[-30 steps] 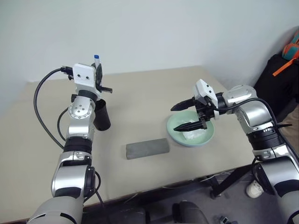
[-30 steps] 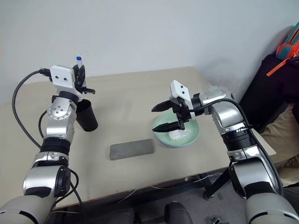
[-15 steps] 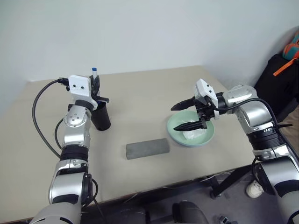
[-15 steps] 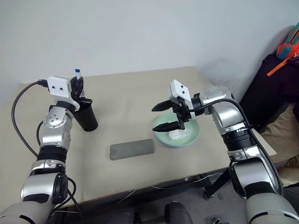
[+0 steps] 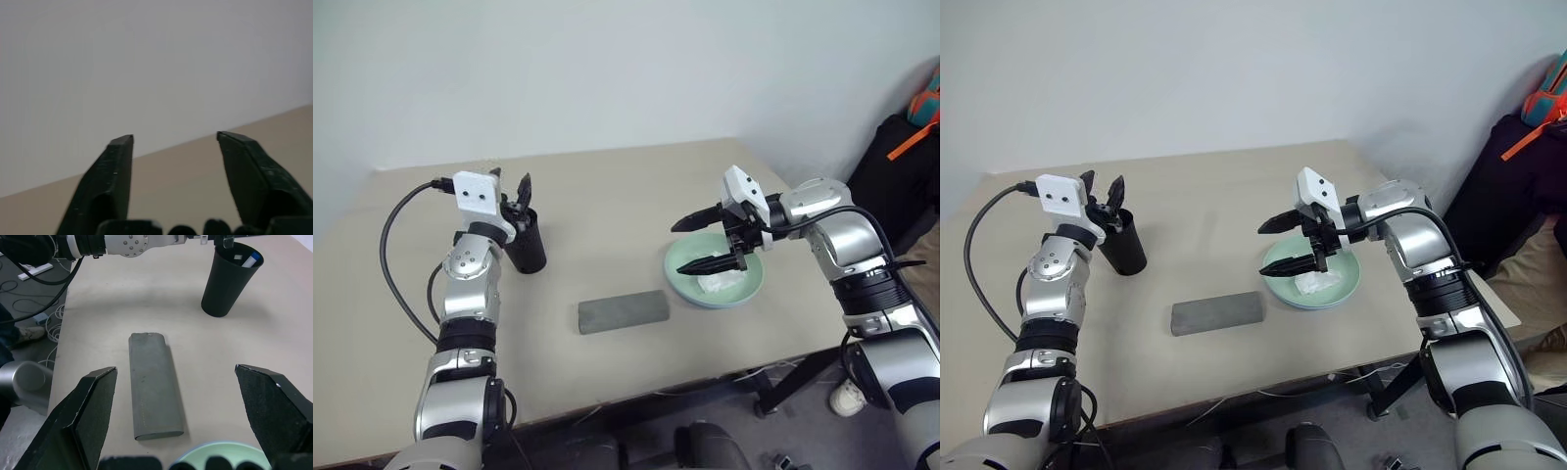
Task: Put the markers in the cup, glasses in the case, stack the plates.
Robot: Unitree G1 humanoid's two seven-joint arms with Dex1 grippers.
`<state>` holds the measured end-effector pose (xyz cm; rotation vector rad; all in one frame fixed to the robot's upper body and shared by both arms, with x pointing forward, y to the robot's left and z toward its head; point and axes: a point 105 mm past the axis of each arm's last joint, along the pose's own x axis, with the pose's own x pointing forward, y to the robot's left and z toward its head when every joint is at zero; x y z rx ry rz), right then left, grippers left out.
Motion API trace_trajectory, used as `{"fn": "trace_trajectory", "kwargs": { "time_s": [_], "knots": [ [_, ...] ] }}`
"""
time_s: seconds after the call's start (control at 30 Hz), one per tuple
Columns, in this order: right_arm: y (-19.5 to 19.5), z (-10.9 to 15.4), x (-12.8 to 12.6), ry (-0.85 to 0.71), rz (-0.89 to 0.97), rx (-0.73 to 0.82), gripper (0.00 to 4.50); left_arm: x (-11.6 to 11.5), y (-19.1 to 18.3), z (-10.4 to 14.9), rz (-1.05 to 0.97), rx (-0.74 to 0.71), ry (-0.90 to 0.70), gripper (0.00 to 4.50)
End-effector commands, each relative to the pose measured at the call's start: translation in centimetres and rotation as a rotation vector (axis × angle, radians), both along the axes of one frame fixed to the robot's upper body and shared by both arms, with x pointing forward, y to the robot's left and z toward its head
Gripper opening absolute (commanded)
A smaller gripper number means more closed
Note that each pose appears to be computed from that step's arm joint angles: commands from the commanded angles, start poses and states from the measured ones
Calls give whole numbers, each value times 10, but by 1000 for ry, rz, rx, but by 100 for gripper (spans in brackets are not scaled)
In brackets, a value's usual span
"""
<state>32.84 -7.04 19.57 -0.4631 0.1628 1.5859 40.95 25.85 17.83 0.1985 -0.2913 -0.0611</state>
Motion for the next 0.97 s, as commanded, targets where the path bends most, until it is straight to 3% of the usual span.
{"fn": "trace_trajectory", "kwargs": {
  "time_s": [0.03, 0.07, 0.2, 0.4, 0.63, 0.77, 0.97],
  "knots": [
    [0, 18, 0, -54, 3, 36, 418, -6, 3, 17, -25, 3, -48, 415],
    [-1, 17, 0, -54, 1, 35, 418, -8, 4, 20, -45, 5, -47, 449],
    [-7, 16, 0, -48, -18, 29, 418, -30, 10, 38, -166, 23, -31, 449],
    [-18, 15, 5, -41, -78, 35, 418, -104, 17, 53, -412, 147, 155, 449],
    [-22, 16, 6, -70, -123, 46, 418, -177, 43, 53, -468, 70, 428, 449],
    [-9, 22, -5, -79, -94, 74, 418, -203, 40, 44, -474, 73, 550, 449],
    [-10, 11, -12, -16, -103, 60, 418, -219, 28, 42, -520, 51, 551, 449]
  ]
}}
